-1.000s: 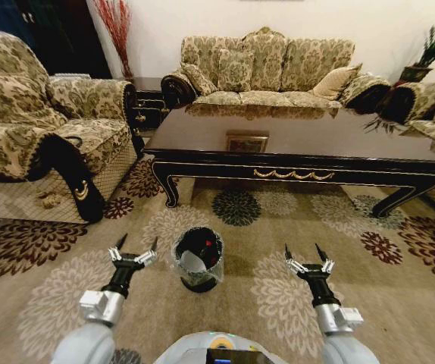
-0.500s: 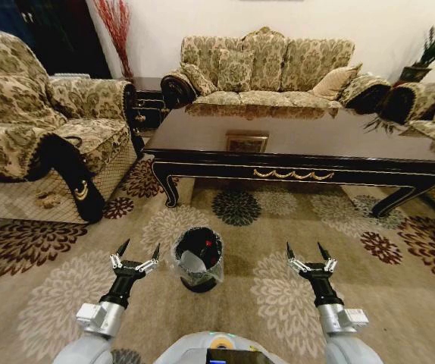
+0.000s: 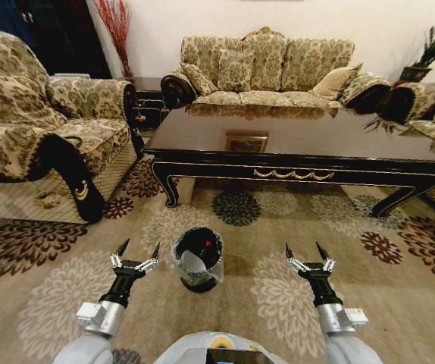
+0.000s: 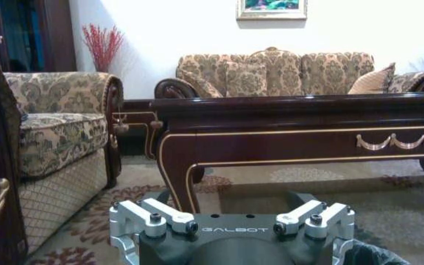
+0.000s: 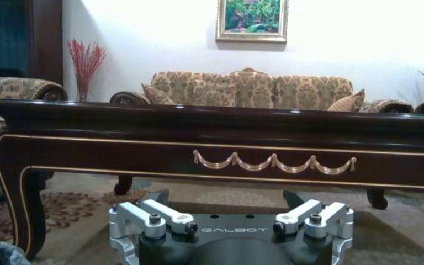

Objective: Move to the front of the table and pick up the trash from the floor, then place it into the trash bin.

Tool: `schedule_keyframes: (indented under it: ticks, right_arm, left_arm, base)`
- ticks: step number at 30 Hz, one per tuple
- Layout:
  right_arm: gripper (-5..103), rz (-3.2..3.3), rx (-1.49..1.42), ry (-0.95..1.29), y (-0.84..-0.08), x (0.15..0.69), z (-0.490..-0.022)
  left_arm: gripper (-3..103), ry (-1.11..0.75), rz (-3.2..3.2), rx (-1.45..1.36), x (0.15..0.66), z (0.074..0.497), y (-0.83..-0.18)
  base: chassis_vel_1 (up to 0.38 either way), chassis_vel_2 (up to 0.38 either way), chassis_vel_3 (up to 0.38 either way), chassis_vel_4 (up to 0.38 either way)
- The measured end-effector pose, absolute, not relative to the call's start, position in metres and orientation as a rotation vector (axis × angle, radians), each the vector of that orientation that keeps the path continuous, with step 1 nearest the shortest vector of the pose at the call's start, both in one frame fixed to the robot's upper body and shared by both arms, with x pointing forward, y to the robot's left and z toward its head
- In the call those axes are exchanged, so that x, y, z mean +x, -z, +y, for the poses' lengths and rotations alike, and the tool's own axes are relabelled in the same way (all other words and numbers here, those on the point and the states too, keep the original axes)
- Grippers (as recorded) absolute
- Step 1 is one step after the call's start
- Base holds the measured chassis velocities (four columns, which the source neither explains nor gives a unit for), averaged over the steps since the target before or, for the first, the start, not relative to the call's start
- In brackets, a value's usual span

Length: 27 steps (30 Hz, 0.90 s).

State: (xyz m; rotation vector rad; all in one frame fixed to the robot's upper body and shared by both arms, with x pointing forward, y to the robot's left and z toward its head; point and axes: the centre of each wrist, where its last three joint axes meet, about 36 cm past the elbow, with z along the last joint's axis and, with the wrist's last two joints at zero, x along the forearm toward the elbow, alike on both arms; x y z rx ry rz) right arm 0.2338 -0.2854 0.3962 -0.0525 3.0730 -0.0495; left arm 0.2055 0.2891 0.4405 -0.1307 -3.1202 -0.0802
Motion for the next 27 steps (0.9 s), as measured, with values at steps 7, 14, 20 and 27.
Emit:
schedule_keyframes:
  ticks: [7,14,20,27]
  right_arm:
    - [100,3.073,-0.053,0.050,-0.3963,0.2338,-0.2853]
    - [100,3.073,-0.054,0.050,-0.3964,0.2338,-0.2853]
    - [100,3.073,-0.053,0.050,-0.3964,0.2338,-0.2853]
    - [100,3.073,-0.053,0.050,-0.3964,0.2338,-0.2853]
  left_arm:
    - [100,0.080,-3.119,-0.130,0.2056,0.2890,-0.4404]
    - [100,0.079,-3.118,-0.129,0.2056,0.2890,-0.4402]
    - [100,0.079,-3.117,-0.128,0.2056,0.2890,-0.4401]
    - [100,0.079,-3.117,-0.128,0.2056,0.2890,-0.4401]
  base:
    - [0.019,-0.021,-0.016,0.022]
    - [0.113,-0.104,-0.107,0.123]
    - [0.174,-0.169,-0.168,0.156]
    - [0.138,-0.153,-0.139,0.147]
